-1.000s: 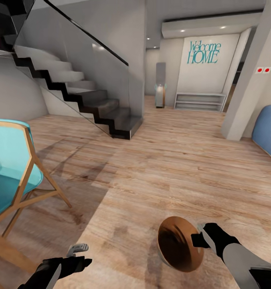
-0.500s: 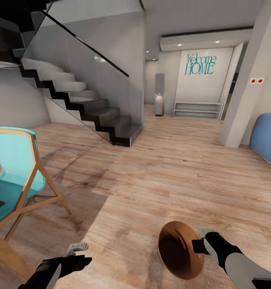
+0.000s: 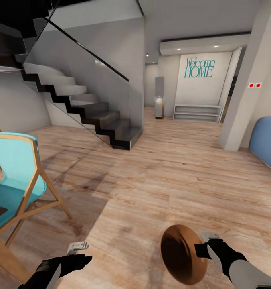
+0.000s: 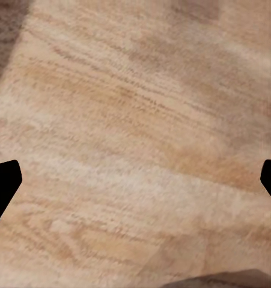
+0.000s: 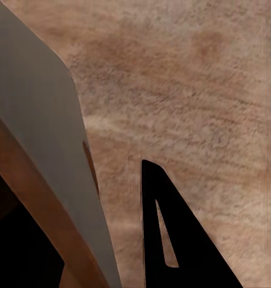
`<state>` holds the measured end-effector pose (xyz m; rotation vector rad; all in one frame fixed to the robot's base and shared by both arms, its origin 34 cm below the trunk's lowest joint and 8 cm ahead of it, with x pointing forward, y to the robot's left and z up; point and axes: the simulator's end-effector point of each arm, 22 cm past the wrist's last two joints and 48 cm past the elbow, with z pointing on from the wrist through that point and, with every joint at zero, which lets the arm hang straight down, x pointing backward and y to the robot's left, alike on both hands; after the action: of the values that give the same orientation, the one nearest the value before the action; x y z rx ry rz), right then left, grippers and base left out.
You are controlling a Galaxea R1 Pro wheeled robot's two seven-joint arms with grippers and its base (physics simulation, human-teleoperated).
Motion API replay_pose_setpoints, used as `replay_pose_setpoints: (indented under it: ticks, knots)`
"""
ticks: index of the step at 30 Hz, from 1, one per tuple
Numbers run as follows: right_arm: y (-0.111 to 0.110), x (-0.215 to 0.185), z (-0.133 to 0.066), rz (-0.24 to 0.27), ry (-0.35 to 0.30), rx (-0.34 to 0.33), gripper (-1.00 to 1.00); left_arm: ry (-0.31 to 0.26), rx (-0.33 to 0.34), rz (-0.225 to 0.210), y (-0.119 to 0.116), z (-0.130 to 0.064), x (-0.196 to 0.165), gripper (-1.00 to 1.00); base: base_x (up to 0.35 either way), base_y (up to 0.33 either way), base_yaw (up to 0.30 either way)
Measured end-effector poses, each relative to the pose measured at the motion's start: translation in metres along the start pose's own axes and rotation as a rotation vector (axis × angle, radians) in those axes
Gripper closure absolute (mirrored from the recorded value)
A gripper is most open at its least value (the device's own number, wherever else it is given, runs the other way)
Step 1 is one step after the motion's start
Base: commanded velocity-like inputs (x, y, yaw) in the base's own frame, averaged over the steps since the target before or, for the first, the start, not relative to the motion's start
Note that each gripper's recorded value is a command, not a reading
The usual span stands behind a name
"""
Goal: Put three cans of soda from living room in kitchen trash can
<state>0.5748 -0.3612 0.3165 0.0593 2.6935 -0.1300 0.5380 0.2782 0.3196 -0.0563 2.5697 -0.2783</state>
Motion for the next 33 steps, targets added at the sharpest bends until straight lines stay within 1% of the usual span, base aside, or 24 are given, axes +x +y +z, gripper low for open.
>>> replay_pose_setpoints:
  ticks: [2,4,7,11,16,20,24,25,27,28,29,30,31,32,33]
  knots:
    - [-0.005,-0.004,-0.004,0.012,-0.001,0.003,1.0,0.0,0.0,0.0,-0.001,-0.003,-0.003,-1.0,0.0,0.0,0.0]
    - [-0.008,-0.005,-0.007,0.011,0.002,0.006,1.0,0.0,0.0,0.0,-0.002,-0.006,-0.007,-1.0,0.0,0.0,0.0]
    - [-0.009,-0.01,-0.013,0.039,0.001,-0.003,1.0,0.0,0.0,0.0,-0.003,-0.011,-0.012,-1.0,0.0,0.0,0.0]
    - [-0.008,-0.014,-0.019,0.053,0.004,-0.01,1.0,-0.001,0.0,0.0,-0.005,-0.017,-0.018,-1.0,0.0,0.0,0.0]
    - [-0.008,-0.017,-0.027,0.056,0.007,-0.015,1.0,-0.012,0.0,0.004,-0.007,-0.025,-0.029,-1.0,0.0,0.0,0.0]
    - [-0.009,-0.01,-0.032,0.049,0.022,-0.014,1.0,-0.02,0.0,0.006,-0.009,-0.031,-0.037,-1.0,0.0,0.0,0.0]
    - [-0.01,-0.013,-0.039,0.05,0.019,-0.014,1.0,-0.025,0.0,0.007,-0.011,-0.037,-0.045,-1.0,0.0,0.0,0.0]
    - [-0.01,-0.015,-0.04,0.049,0.013,-0.014,1.0,-0.026,0.0,0.008,-0.011,-0.039,-0.046,-1.0,0.0,0.0,0.0]
    - [-0.011,-0.022,-0.043,0.047,-0.027,-0.014,1.0,-0.028,-0.001,0.008,-0.012,-0.042,-0.05,-1.0,0.0,0.0,0.0]
    - [-0.01,-0.026,-0.044,0.041,-0.059,-0.019,1.0,-0.029,-0.001,0.008,-0.012,-0.043,-0.052,-1.0,0.0,0.0,0.0]
    - [-0.006,-0.029,-0.046,0.034,-0.086,-0.039,1.0,-0.03,-0.001,0.008,-0.013,-0.045,-0.053,-1.0,0.0,0.0,0.0]
    - [-0.001,-0.031,-0.048,0.04,-0.098,-0.061,1.0,-0.03,-0.001,0.008,-0.013,-0.046,-0.055,-1.0,0.0,0.0,0.0]
    - [0.005,-0.035,-0.051,0.022,-0.122,-0.095,1.0,-0.03,0.0,0.009,-0.014,-0.048,-0.056,-1.0,0.0,0.0,0.0]
    - [0.011,-0.036,-0.054,0.027,-0.132,-0.127,1.0,-0.031,-0.001,0.009,-0.014,-0.05,-0.058,-1.0,0.0,0.0,0.0]
    - [0.01,-0.04,-0.058,0.023,-0.148,-0.141,1.0,-0.033,-0.001,0.01,-0.015,-0.051,-0.06,-1.0,0.0,0.0,0.0]
